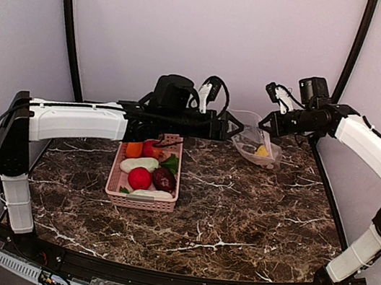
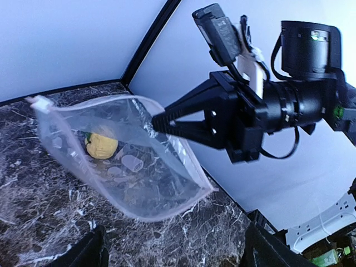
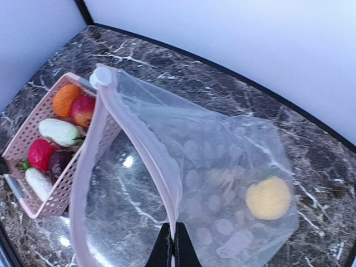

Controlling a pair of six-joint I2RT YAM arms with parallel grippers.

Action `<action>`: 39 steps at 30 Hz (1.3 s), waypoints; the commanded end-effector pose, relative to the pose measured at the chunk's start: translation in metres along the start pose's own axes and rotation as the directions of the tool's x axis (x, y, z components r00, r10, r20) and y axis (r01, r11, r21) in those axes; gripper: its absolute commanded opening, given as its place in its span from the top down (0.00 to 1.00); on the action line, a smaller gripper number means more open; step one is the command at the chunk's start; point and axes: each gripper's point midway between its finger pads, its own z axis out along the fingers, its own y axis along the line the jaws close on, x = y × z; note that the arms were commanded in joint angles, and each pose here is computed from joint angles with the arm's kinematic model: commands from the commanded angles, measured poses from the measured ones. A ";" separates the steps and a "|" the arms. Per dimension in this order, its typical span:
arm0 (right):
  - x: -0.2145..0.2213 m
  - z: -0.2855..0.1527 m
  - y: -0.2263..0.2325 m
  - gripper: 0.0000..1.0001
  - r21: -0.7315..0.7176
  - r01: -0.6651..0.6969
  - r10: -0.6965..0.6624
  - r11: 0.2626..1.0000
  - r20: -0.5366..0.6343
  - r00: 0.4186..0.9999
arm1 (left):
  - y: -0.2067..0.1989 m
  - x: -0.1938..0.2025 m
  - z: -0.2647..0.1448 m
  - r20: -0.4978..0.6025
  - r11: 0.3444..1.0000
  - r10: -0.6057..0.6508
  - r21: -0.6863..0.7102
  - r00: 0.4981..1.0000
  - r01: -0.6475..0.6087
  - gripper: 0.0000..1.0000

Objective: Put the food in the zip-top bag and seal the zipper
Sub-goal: Place the fake fruit in the zipper food storage bag, then pick up the fake vegetable from the bin.

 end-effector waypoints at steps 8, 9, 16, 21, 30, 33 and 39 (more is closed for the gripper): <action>-0.068 -0.079 -0.107 1.00 0.496 0.110 -0.186 0.861 0.105 0.977 | 0.081 0.044 -0.119 -0.156 0.880 0.129 -0.438 0.979 -0.186 0.13; -0.073 -0.087 -0.113 1.00 0.533 0.118 -0.203 0.838 0.103 0.974 | 0.093 0.050 -0.129 -0.179 0.852 0.124 -0.485 0.976 -0.197 0.13; -0.085 -0.123 -0.127 1.00 0.663 0.125 -0.255 0.738 0.102 0.962 | 0.130 0.075 -0.160 -0.309 0.746 0.074 -0.614 0.948 -0.259 0.13; -0.078 -0.127 -0.133 1.00 0.695 0.117 -0.239 0.709 0.081 0.968 | 0.148 0.087 -0.170 -0.354 0.711 0.021 -0.652 0.935 -0.263 0.13; -0.029 -0.067 -0.059 1.00 0.345 0.180 -0.223 0.921 0.089 0.971 | 0.158 0.110 -0.169 -0.404 0.724 -0.061 -0.647 0.913 -0.238 0.13; -0.004 -0.040 -0.024 1.00 0.228 0.244 -0.260 0.943 0.040 0.965 | 0.162 0.119 -0.170 -0.421 0.721 -0.106 -0.656 0.901 -0.222 0.14; 0.018 -0.024 0.008 1.00 0.086 0.262 -0.266 0.961 0.032 0.963 | 0.173 0.143 -0.187 -0.458 0.674 -0.224 -0.711 0.861 -0.203 0.14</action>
